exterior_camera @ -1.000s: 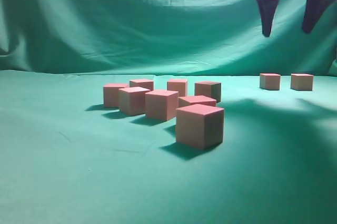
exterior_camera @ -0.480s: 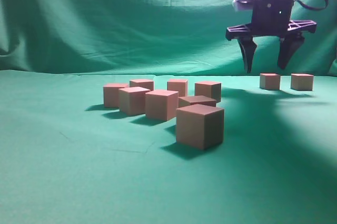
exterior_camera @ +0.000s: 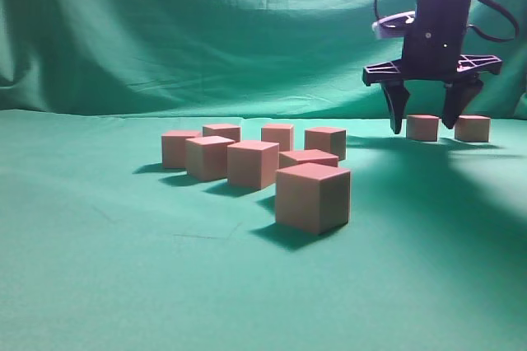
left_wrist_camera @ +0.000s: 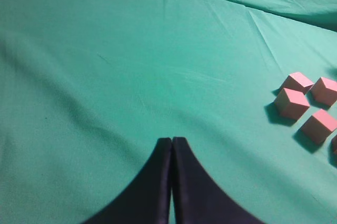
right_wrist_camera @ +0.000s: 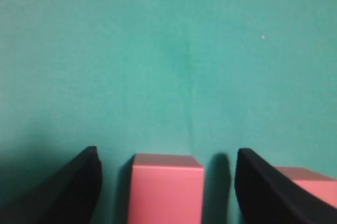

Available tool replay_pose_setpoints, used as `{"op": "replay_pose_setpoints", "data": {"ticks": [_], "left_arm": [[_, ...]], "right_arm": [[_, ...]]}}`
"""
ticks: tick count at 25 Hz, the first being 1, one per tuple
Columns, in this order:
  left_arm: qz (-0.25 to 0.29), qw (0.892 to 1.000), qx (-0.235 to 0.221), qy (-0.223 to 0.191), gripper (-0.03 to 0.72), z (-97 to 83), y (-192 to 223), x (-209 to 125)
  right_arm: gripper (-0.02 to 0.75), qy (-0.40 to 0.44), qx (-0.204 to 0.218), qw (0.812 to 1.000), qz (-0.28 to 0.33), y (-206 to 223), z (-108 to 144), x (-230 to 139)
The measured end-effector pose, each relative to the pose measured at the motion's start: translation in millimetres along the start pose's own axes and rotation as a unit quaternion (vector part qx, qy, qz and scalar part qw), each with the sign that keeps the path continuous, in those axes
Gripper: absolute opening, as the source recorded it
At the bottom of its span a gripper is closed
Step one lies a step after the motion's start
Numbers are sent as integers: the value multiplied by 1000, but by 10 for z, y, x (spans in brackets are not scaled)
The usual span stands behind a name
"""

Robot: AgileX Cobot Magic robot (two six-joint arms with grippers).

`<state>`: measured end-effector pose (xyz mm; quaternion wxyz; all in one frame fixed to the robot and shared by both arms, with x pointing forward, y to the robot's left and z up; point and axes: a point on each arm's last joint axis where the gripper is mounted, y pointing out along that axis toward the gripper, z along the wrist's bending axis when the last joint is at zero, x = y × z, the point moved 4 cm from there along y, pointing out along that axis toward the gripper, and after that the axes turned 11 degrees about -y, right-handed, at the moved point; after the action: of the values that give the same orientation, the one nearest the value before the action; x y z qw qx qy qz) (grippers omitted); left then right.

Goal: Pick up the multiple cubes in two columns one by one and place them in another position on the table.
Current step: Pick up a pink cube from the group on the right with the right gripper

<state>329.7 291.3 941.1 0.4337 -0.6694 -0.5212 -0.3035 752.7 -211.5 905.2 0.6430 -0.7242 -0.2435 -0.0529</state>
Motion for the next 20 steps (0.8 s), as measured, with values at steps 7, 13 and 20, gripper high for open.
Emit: {"op": "replay_pose_setpoints", "data": {"ticks": [7, 13, 20], "left_arm": [[0, 1000, 0, 0, 0, 0, 0, 0], [0, 1000, 0, 0, 0, 0, 0, 0], [0, 1000, 0, 0, 0, 0, 0, 0]], "right_arm": [[524, 9, 3, 1000, 0, 33, -39, -10], [251, 13, 9, 1000, -1, 43, -21, -6], [262, 21, 11, 1000, -10, -221, -39, 177]]}}
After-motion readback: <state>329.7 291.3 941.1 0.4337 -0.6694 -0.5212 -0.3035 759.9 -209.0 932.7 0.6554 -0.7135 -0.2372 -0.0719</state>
